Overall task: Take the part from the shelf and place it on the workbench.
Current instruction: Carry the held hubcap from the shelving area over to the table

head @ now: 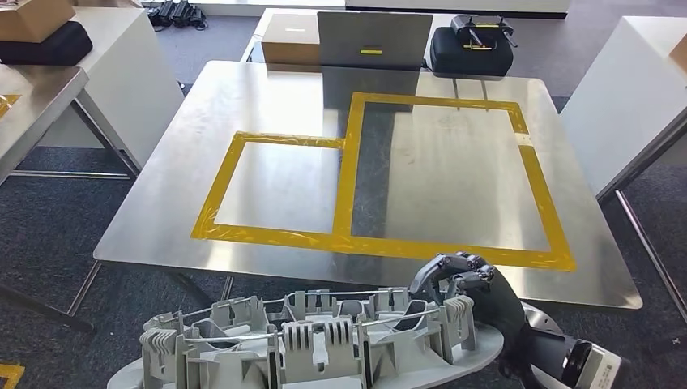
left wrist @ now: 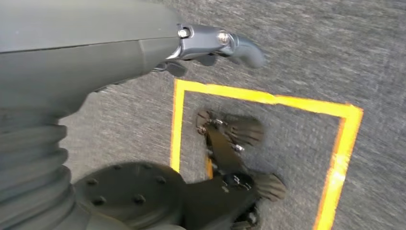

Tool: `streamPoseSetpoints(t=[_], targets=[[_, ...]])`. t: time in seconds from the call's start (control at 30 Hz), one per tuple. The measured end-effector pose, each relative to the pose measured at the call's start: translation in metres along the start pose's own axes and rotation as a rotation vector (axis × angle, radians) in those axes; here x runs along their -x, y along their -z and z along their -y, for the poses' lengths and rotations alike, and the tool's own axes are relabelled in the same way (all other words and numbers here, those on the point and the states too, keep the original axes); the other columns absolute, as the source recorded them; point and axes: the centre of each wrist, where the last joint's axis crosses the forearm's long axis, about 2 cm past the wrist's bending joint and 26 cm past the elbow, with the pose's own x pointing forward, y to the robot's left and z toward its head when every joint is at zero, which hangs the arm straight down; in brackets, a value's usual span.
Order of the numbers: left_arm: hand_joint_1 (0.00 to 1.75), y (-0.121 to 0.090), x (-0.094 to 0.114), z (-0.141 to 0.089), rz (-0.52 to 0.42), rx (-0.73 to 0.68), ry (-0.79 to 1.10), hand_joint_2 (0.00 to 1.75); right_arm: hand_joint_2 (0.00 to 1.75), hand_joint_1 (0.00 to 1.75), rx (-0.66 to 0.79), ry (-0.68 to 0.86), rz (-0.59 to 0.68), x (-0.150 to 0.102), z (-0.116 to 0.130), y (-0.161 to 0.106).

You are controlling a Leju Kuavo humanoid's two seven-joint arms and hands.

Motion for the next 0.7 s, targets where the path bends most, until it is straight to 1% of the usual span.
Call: streamPoseSetpoints(t=[0.1, 0.23, 0.37, 0.53, 0.7], targets=[[0.00, 0.000, -0.002, 0.001, 0.002, -0.003, -0.002, 1.75, 1.75, 1.75, 0.004, -0.029, 0.022, -0.003, 0.000, 0.001], [0.00, 0.000, 0.001, -0.001, -0.006, -0.010, -0.005, 1.75, 1.75, 1.75, 0.011, -0.092, 0.036, -0.007, 0.001, 0.000], [0.00, 0.000, 0.002, -0.003, -0.001, -0.017, -0.006, 1.75, 1.75, 1.75, 0.015, -0.157, 0.065, -0.015, 0.004, 0.002], [0.00, 0.000, 0.001, -0.001, 0.008, -0.017, -0.005, 1.75, 1.75, 1.75, 0.003, -0.202, 0.097, -0.026, 0.007, 0.004], [0.00, 0.000, -0.001, -0.001, 0.014, -0.018, -0.003, 1.75, 1.75, 1.75, -0.001, -0.247, 0.112, -0.035, 0.004, 0.002]])
